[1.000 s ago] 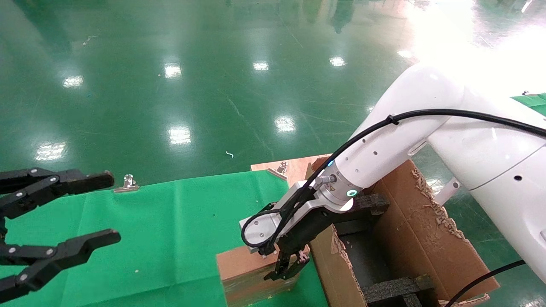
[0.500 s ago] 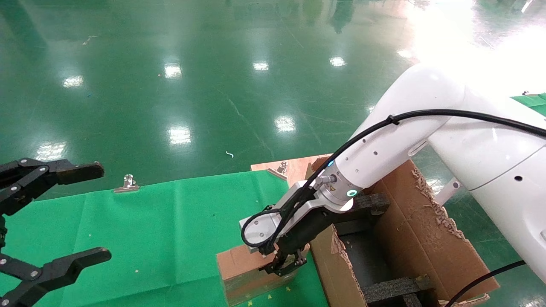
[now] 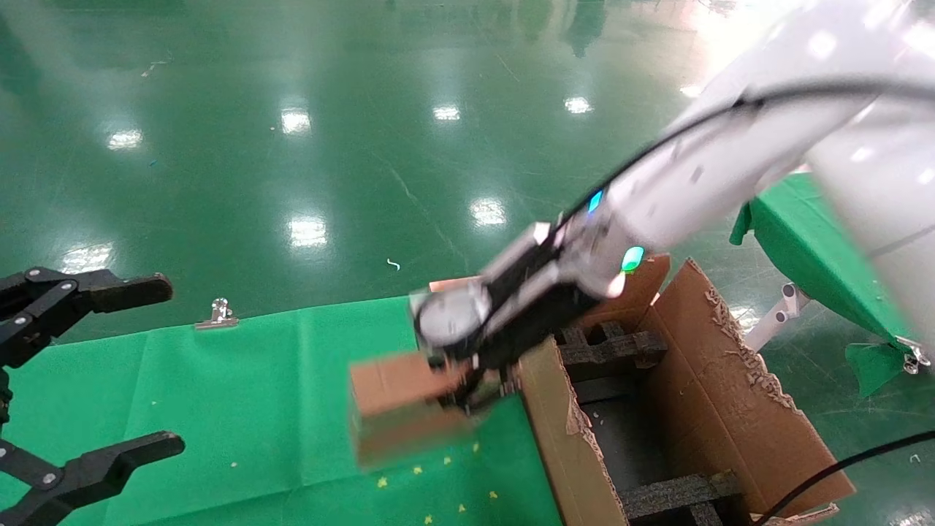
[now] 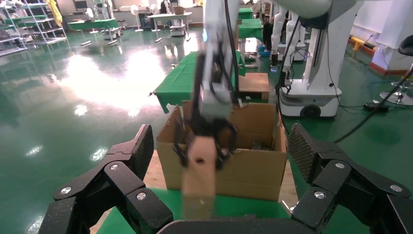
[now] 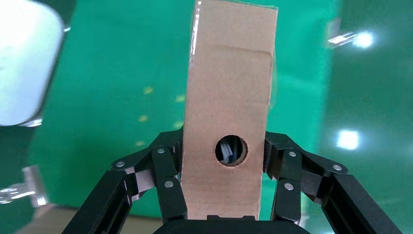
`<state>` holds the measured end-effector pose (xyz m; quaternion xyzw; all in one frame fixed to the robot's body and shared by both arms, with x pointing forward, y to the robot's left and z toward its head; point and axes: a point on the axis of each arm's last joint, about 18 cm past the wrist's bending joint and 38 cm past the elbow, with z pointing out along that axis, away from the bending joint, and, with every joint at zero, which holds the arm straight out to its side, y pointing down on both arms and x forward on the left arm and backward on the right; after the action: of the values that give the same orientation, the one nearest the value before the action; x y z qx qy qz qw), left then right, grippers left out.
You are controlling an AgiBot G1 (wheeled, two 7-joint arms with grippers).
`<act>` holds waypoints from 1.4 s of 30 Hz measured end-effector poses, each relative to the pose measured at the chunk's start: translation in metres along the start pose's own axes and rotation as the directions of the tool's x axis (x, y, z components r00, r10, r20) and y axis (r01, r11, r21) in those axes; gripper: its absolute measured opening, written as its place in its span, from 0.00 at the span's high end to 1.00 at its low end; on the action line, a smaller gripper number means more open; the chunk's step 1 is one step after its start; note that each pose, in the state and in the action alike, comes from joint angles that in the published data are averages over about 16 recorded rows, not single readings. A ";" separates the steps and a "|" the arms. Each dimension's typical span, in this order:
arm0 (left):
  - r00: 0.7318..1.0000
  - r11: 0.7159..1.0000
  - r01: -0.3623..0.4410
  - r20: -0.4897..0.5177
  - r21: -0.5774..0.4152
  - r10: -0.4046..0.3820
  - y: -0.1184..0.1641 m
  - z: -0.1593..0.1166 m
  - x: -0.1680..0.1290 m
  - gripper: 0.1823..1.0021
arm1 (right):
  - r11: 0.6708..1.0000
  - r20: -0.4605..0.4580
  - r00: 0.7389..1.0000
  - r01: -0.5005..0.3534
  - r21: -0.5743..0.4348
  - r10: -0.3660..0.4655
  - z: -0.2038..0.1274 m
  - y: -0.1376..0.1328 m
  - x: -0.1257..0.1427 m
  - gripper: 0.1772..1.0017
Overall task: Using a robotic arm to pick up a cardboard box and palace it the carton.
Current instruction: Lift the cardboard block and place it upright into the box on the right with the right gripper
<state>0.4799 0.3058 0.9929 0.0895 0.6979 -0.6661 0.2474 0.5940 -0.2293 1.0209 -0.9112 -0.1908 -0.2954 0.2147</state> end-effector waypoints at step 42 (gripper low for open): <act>1.000 1.000 0.000 0.000 0.000 0.000 0.000 0.000 0.000 0.00 | 0.955 -0.237 0.959 -0.206 -0.214 0.154 -0.206 0.089 -0.027 0.72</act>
<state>0.4799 0.3058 0.9929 0.0895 0.6979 -0.6661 0.2474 0.5219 -0.4135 1.1301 -0.9060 -0.0451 -0.3931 0.1503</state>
